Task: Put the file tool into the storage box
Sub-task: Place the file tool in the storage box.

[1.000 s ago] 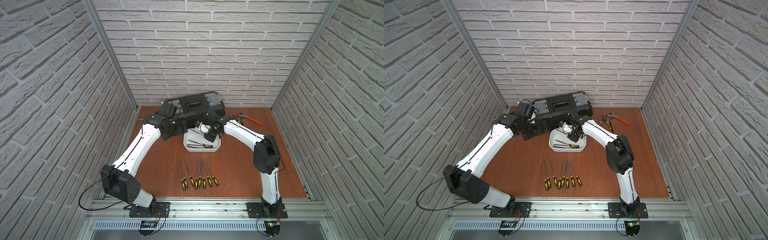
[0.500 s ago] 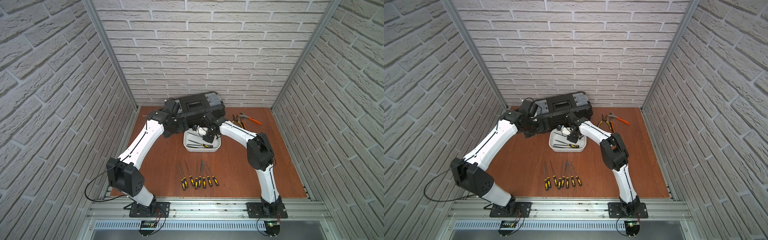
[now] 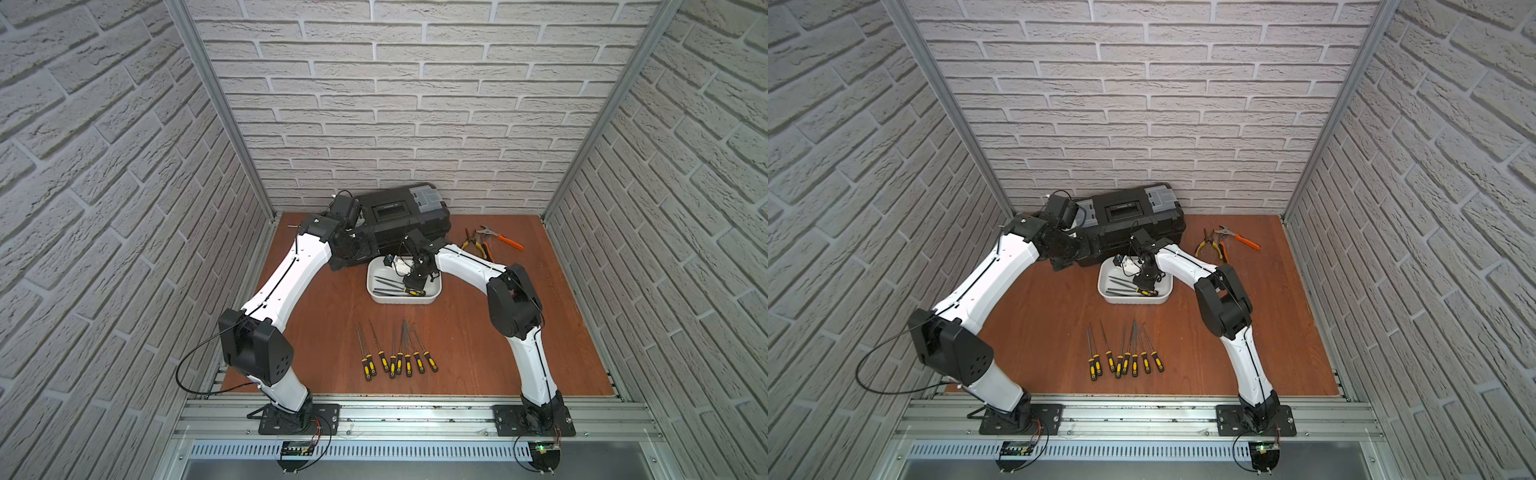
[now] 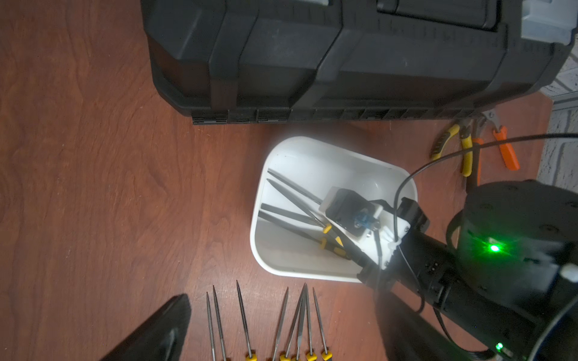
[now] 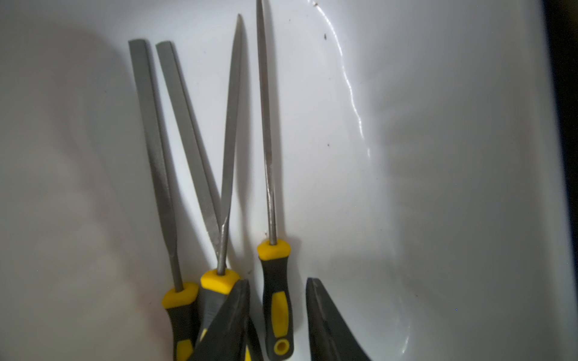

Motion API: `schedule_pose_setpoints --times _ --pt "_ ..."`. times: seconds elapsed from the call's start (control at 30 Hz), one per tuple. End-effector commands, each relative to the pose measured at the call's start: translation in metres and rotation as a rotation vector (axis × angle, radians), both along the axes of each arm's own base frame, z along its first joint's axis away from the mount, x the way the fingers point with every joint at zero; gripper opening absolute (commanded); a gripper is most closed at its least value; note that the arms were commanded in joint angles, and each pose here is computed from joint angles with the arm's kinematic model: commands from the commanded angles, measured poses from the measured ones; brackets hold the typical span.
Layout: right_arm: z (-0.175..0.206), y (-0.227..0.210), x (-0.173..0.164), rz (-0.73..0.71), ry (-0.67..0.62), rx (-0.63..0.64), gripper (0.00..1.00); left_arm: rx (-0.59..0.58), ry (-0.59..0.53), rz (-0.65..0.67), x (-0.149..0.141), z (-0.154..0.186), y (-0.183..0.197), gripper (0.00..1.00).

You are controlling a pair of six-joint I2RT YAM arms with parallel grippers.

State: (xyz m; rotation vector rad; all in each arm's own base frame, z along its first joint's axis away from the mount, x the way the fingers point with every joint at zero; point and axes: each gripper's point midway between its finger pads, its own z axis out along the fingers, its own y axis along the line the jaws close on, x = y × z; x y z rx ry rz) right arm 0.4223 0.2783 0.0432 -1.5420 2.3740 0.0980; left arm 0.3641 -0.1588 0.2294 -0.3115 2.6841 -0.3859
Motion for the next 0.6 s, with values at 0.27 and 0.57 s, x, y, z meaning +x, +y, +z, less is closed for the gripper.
schedule_pose_setpoints --times 0.27,0.57 --pt "0.095 0.003 0.026 -0.248 -0.172 0.146 0.36 0.038 -0.020 -0.021 -0.017 0.006 0.010 0.98" --pt "0.185 -0.007 0.015 -0.578 -0.201 0.427 0.36 0.036 -0.041 -0.054 -0.034 0.014 0.027 0.98"
